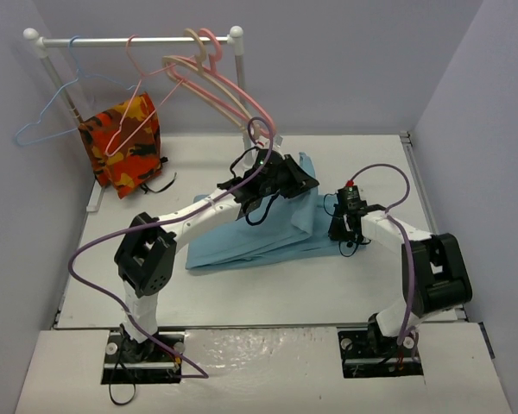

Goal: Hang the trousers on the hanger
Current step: Fold the trousers

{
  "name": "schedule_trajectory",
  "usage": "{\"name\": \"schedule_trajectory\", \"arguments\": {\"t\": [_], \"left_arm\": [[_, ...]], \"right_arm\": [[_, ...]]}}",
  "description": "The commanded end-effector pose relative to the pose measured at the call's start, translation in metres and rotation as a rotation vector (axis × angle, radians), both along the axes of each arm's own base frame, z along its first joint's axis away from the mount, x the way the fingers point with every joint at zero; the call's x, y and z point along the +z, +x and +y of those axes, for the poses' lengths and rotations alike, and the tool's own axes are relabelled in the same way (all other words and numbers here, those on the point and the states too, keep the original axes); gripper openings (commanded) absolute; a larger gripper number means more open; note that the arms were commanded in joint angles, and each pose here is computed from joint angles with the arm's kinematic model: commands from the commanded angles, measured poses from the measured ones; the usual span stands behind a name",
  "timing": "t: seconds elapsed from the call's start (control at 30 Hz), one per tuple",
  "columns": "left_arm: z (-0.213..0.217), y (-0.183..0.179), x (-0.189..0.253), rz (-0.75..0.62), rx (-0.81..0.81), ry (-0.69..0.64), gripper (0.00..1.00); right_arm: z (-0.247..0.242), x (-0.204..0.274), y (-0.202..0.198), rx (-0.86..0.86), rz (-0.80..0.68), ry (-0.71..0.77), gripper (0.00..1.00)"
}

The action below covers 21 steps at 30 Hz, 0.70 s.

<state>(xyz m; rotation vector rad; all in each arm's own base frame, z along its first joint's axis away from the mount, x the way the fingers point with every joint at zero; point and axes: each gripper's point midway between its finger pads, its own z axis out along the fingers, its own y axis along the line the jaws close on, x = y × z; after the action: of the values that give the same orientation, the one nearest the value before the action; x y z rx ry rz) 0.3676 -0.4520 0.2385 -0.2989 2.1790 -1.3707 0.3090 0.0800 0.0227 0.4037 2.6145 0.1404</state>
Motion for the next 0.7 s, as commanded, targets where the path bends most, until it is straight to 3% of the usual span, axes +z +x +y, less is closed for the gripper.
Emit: {"name": "schedule_trajectory", "arguments": {"t": [0.0,0.2,0.67], "left_arm": [[-0.013,-0.002,0.078,-0.144,-0.041,-0.143,0.0],[-0.016,-0.002,0.082,-0.136,-0.047,-0.154,0.0],[-0.028,0.006,0.073,-0.122,-0.044,-0.141,0.0]], "right_arm": [[0.021,-0.047,-0.025,-0.009,0.134,0.122,0.03],[0.03,-0.071,-0.042,0.0,0.209,0.169,0.0],[0.032,-0.065,-0.04,-0.009,0.193,0.187,0.0]]}}
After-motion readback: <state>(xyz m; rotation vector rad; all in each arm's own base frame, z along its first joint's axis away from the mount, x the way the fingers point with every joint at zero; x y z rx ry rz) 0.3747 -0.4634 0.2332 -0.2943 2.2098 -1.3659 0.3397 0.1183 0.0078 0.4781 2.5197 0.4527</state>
